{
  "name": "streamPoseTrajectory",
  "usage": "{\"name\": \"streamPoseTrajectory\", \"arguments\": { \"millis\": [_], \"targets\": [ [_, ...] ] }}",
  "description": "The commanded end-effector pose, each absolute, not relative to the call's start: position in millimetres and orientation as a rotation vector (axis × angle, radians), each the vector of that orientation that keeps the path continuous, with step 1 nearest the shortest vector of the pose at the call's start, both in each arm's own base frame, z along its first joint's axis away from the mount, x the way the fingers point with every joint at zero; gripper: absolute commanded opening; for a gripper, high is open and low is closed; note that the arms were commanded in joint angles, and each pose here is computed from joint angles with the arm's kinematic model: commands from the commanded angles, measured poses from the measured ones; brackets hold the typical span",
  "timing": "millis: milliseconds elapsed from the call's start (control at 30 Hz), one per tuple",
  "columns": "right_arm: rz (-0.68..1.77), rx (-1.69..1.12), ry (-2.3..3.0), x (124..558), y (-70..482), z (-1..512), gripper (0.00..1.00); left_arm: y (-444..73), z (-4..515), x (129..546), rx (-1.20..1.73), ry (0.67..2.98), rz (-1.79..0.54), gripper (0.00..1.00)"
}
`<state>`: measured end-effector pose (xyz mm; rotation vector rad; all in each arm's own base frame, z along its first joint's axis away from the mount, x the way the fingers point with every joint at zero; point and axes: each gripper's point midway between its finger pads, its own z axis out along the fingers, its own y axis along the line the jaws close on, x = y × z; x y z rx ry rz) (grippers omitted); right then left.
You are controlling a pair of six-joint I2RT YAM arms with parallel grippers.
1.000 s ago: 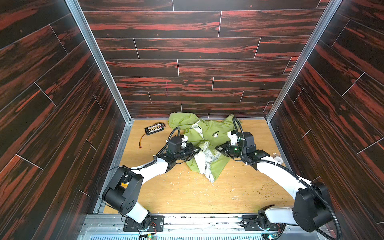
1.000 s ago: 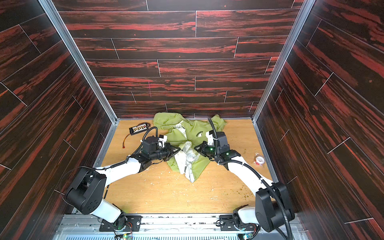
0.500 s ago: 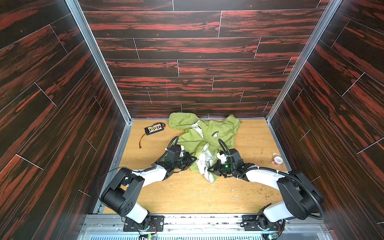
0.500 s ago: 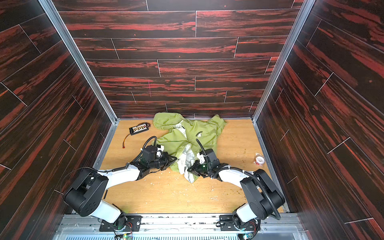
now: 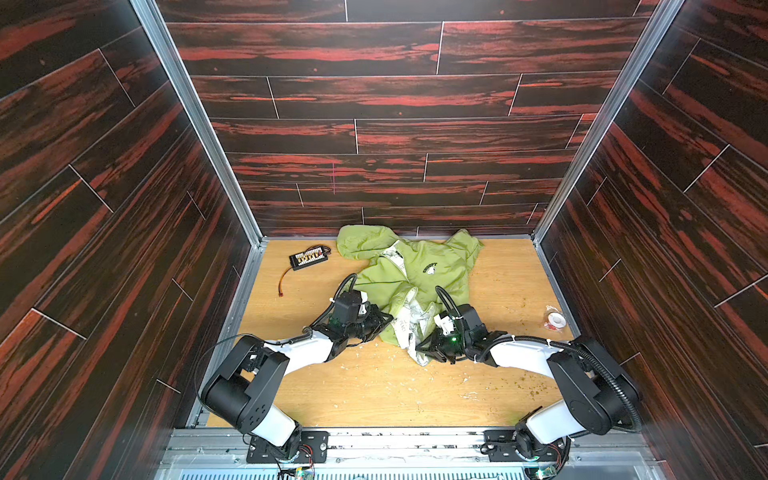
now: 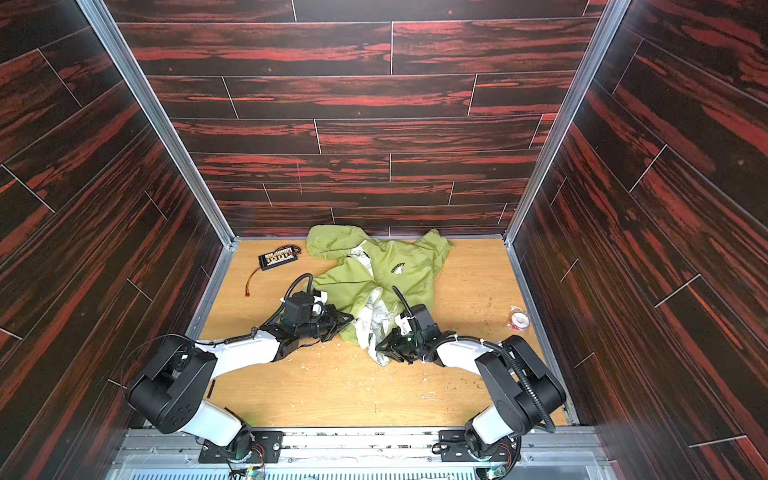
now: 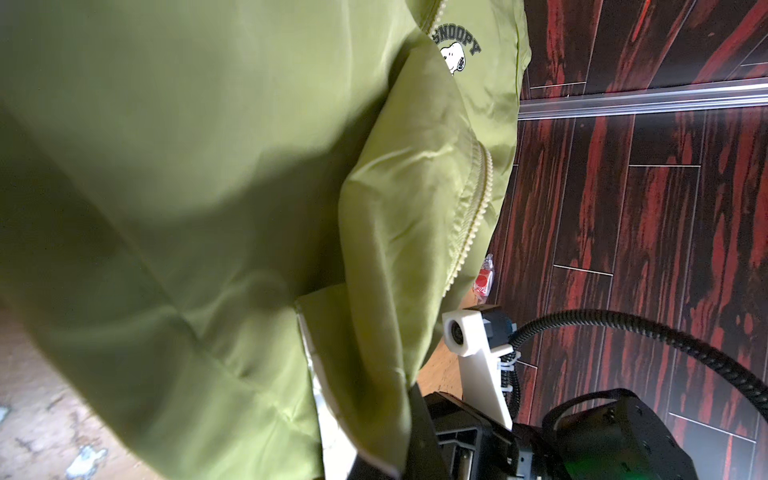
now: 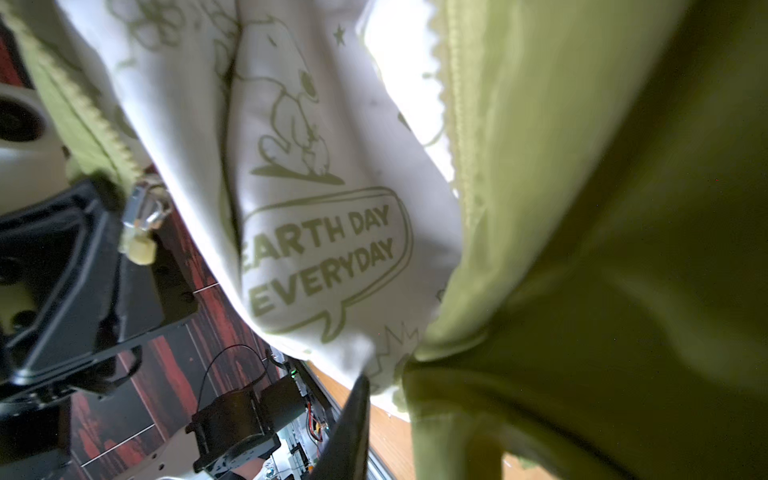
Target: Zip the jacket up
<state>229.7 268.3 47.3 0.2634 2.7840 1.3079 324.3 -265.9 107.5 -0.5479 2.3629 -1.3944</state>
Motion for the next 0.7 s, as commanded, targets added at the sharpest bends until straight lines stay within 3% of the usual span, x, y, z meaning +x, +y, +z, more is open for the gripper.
{"name": "streamPoseTrajectory", "arguments": {
  "millis": [0,367,533,667],
  "targets": [
    [1.232,0.238,2.830,228,264,47,0.27,-269,124,326,-0.518,2.312,-1.422,0.00],
    [0.909,0.074,2.944,233,243,48,0.28,-276,124,328,-0.512,2.305,-1.438,0.00],
    [0.802,0.043,2.982,231,233,49,0.34,-280,122,328,-0.507,2.306,-1.443,0.00],
    [0.795,0.068,2.989,227,229,48,0.30,-284,121,330,-0.504,2.308,-1.449,0.00]
  ]
}}
